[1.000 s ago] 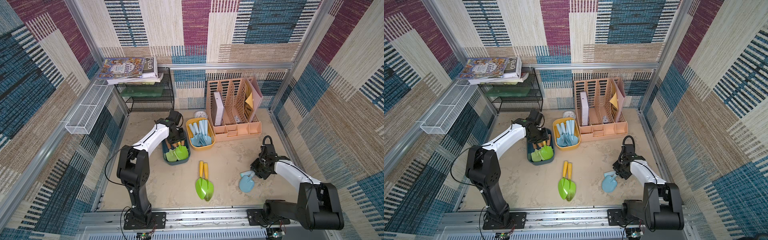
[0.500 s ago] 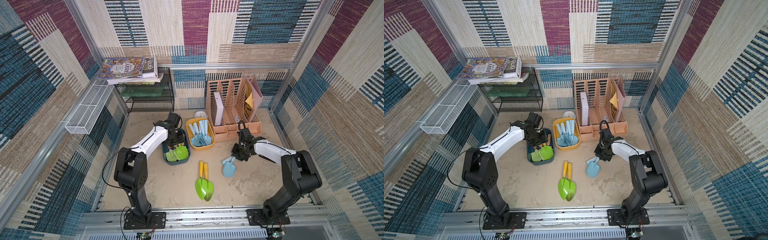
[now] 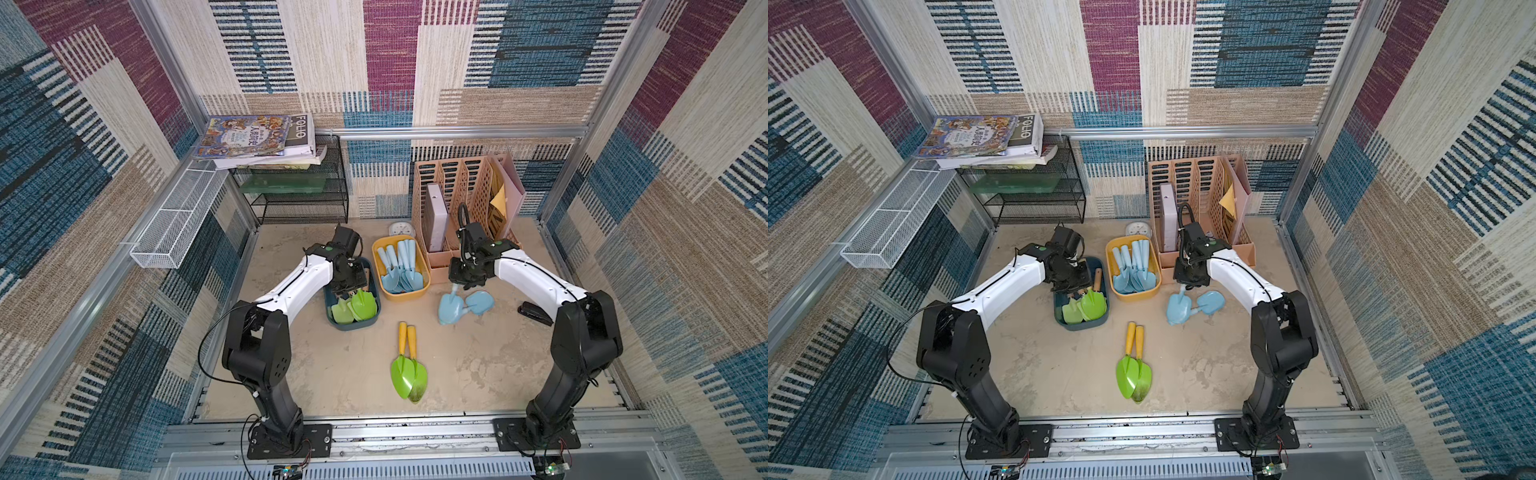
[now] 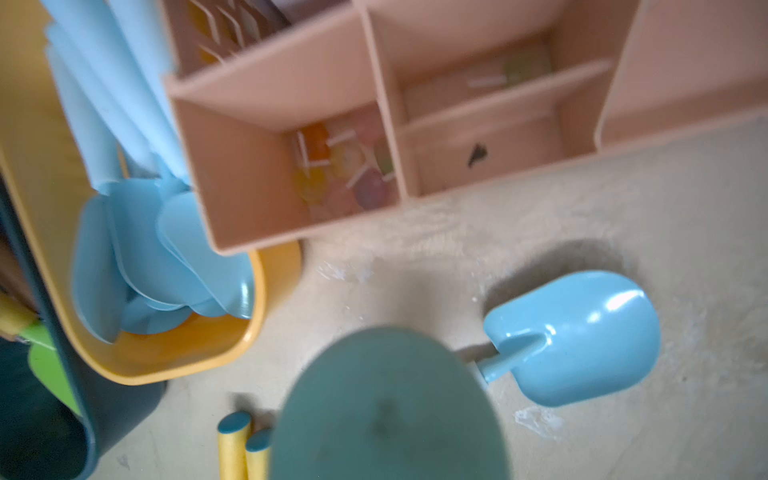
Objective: Sort the small shovels by color and place them into the storage box
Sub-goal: Pick up the shovel from the center of the board, then place the shovel in the storage box.
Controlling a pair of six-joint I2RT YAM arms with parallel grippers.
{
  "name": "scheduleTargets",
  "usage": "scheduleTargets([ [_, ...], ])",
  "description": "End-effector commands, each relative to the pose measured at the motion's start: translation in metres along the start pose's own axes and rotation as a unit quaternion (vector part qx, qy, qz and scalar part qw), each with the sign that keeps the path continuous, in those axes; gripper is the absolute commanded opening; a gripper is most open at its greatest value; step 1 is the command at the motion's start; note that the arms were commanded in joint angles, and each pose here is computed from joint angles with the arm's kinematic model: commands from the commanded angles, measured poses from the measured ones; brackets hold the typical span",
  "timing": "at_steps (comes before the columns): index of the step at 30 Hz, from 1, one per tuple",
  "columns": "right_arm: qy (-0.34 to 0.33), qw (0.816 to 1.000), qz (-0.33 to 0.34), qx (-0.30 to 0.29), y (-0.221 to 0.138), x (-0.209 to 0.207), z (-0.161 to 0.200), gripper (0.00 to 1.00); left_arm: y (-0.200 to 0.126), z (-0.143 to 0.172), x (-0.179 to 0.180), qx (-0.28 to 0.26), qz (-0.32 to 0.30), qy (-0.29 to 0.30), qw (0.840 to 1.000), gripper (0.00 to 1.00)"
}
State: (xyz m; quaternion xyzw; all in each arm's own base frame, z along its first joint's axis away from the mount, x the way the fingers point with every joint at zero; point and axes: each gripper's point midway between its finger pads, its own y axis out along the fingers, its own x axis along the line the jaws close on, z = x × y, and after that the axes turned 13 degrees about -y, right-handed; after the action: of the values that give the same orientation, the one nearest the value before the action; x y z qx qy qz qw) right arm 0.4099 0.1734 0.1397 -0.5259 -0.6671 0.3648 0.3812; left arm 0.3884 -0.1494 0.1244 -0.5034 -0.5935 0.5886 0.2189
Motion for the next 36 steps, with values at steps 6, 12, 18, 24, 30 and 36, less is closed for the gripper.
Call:
scheduleTargets([
  [6,-0.101,0.992,-0.044,-0.061,-0.003,0.055,-0.100,0.26,-0.010,0.003,0.009,-0.007,-0.012,0.010,1.000,0.52],
  [12,-0.148,0.983,-0.072,-0.076,0.019,0.083,-0.131,0.25,-0.016,0.001,0.018,-0.017,-0.029,0.016,0.999,0.53],
  [18,-0.185,0.977,-0.092,-0.044,0.041,0.094,-0.114,0.25,-0.018,0.001,0.022,-0.020,-0.040,0.020,0.999,0.53],
  [24,-0.224,0.972,-0.071,-0.025,0.058,0.103,-0.096,0.26,-0.017,0.001,0.023,-0.018,-0.044,0.019,0.999,0.53],
  [30,-0.251,0.966,-0.055,-0.015,0.080,0.115,-0.084,0.27,-0.017,0.000,0.022,-0.016,-0.043,0.021,0.999,0.53],
  [36,-0.245,0.968,-0.049,-0.001,0.091,0.116,-0.076,0.44,-0.021,0.002,0.022,-0.013,-0.041,0.030,0.999,0.56],
])
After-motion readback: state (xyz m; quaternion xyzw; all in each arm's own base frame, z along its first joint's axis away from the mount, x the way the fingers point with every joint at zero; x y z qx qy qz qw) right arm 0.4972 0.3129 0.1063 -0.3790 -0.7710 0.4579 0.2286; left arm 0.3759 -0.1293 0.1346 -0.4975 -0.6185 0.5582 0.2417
